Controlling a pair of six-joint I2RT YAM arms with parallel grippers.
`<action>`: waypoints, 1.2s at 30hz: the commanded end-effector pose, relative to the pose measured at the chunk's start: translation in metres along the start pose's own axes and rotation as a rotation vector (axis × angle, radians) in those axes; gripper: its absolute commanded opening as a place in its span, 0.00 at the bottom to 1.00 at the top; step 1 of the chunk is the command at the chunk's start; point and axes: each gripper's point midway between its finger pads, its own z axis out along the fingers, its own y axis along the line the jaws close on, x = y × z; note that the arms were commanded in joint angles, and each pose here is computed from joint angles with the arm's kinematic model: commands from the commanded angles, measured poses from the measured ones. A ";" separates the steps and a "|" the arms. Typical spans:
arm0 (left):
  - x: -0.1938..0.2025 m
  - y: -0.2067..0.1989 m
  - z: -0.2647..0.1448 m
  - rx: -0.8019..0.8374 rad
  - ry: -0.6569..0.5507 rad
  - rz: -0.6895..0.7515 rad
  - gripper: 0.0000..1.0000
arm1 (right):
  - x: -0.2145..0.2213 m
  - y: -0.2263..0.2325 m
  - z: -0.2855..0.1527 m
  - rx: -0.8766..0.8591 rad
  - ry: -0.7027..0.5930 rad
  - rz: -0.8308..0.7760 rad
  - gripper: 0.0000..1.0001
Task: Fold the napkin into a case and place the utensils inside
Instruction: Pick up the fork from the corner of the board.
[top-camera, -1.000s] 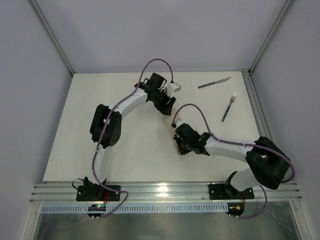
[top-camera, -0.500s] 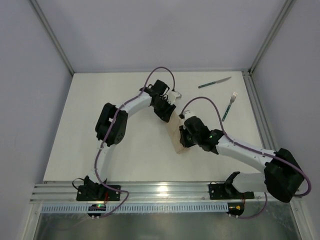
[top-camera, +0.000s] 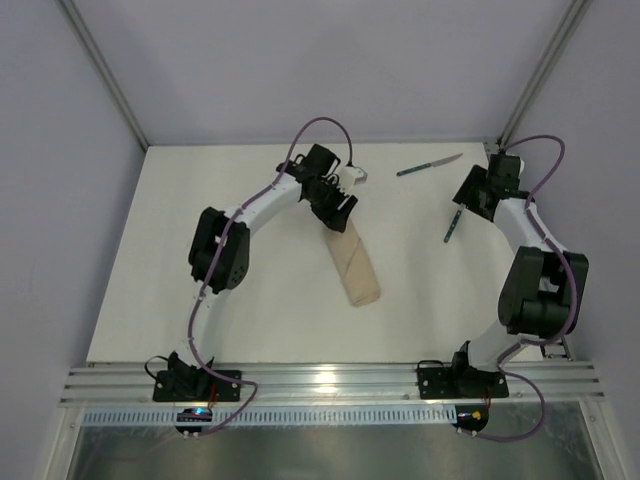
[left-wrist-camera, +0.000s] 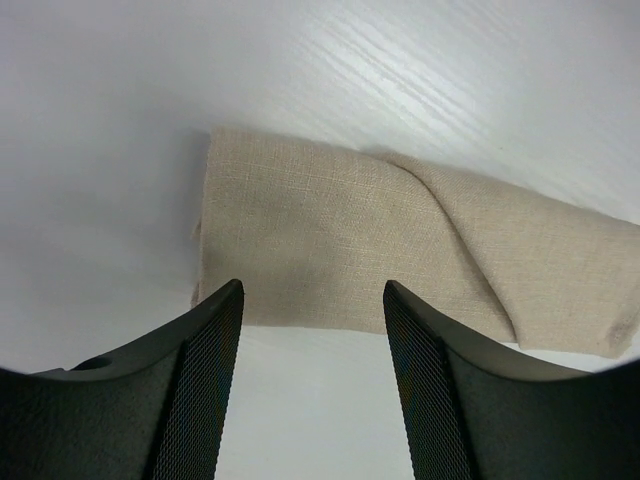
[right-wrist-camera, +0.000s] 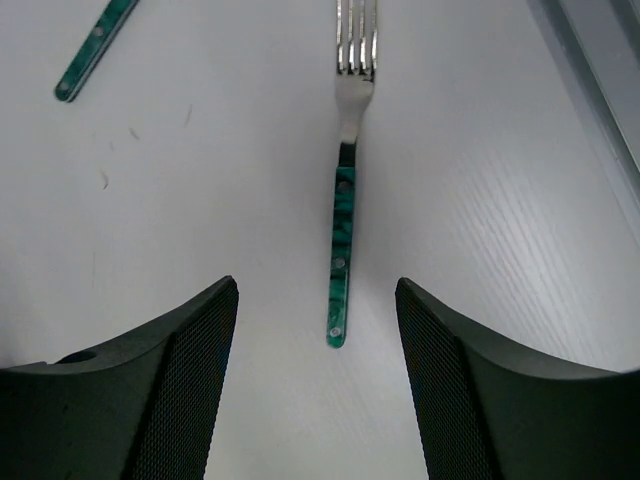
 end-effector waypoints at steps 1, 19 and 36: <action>-0.037 -0.015 -0.051 0.001 -0.094 0.042 0.61 | -0.016 -0.022 0.021 0.057 0.040 0.029 0.68; 0.014 0.016 -0.066 -0.086 -0.034 0.023 0.61 | 0.035 -0.042 0.116 0.087 0.373 -0.013 0.51; 0.024 0.034 -0.035 -0.065 -0.028 -0.092 0.62 | -0.021 0.126 0.023 -0.253 -0.083 -0.369 0.04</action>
